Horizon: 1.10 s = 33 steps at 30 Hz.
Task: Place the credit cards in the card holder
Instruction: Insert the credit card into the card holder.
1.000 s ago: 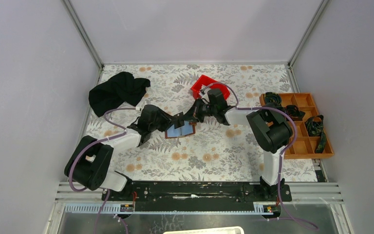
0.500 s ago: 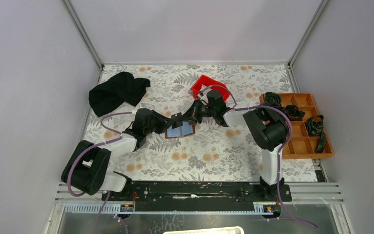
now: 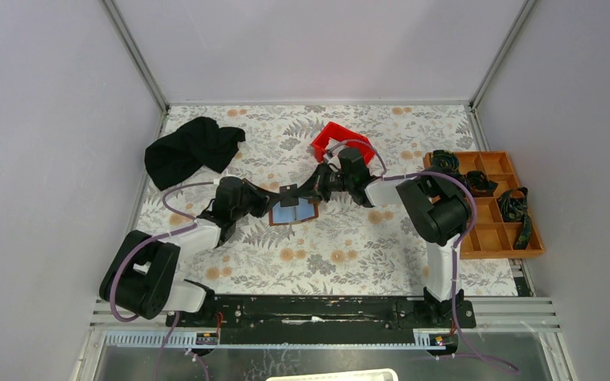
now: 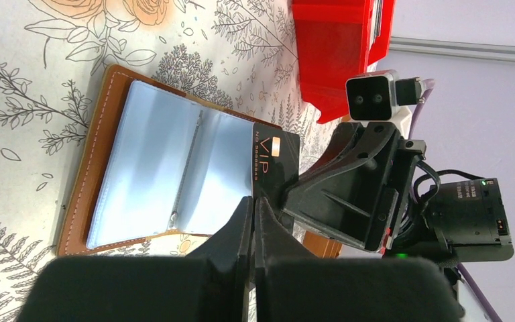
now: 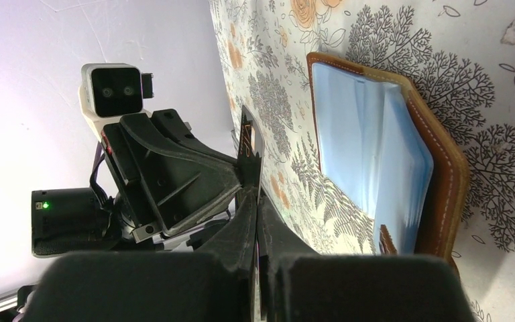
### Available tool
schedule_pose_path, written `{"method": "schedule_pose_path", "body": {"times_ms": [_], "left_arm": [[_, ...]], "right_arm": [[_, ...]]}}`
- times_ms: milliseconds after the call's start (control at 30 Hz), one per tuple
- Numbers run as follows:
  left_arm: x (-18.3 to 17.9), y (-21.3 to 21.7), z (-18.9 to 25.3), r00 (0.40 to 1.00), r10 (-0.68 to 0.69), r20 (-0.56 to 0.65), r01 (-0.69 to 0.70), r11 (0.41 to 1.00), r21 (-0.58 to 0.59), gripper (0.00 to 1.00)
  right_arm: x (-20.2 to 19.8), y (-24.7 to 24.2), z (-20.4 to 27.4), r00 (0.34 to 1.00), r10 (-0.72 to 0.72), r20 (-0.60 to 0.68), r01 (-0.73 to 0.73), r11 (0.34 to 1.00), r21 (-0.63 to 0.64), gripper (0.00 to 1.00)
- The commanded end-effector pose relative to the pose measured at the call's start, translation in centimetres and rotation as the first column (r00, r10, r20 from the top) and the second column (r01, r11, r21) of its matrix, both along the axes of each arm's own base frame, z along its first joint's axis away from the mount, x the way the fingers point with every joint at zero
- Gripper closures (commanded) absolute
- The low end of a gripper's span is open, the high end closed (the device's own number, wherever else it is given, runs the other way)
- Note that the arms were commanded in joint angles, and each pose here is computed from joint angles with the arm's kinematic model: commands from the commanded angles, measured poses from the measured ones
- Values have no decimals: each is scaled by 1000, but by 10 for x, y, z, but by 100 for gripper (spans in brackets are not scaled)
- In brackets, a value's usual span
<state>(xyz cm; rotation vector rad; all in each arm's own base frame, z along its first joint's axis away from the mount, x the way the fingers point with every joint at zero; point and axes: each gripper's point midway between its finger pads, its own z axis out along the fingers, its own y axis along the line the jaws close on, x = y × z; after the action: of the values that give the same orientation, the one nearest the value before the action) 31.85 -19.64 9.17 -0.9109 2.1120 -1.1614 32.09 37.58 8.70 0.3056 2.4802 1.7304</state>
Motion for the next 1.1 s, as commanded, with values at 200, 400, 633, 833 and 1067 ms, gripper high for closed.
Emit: {"method": "schedule_pose_path", "body": {"times_ms": [200,400,633,833,1067], "left_arm": [[-2,0,9,995,-51,81,48,998,45,100],[-6,8,-3,997,-31,66,26,996,87,100],[-9,10,-14,998,-27,57,22,995,93,100],[-9,7,-21,998,-26,59,22,998,64,100],[-5,0,-17,996,-38,86,34,999,42,100]], "right_arm": [[-16,8,11,997,77,31,-78,996,35,81],[-16,3,6,997,67,34,-67,998,1,67],[-14,-13,-5,998,32,56,-27,996,-89,64],[-13,-25,-11,998,6,68,3,990,-144,63],[-11,-38,-24,996,-3,86,25,968,-250,67]]}}
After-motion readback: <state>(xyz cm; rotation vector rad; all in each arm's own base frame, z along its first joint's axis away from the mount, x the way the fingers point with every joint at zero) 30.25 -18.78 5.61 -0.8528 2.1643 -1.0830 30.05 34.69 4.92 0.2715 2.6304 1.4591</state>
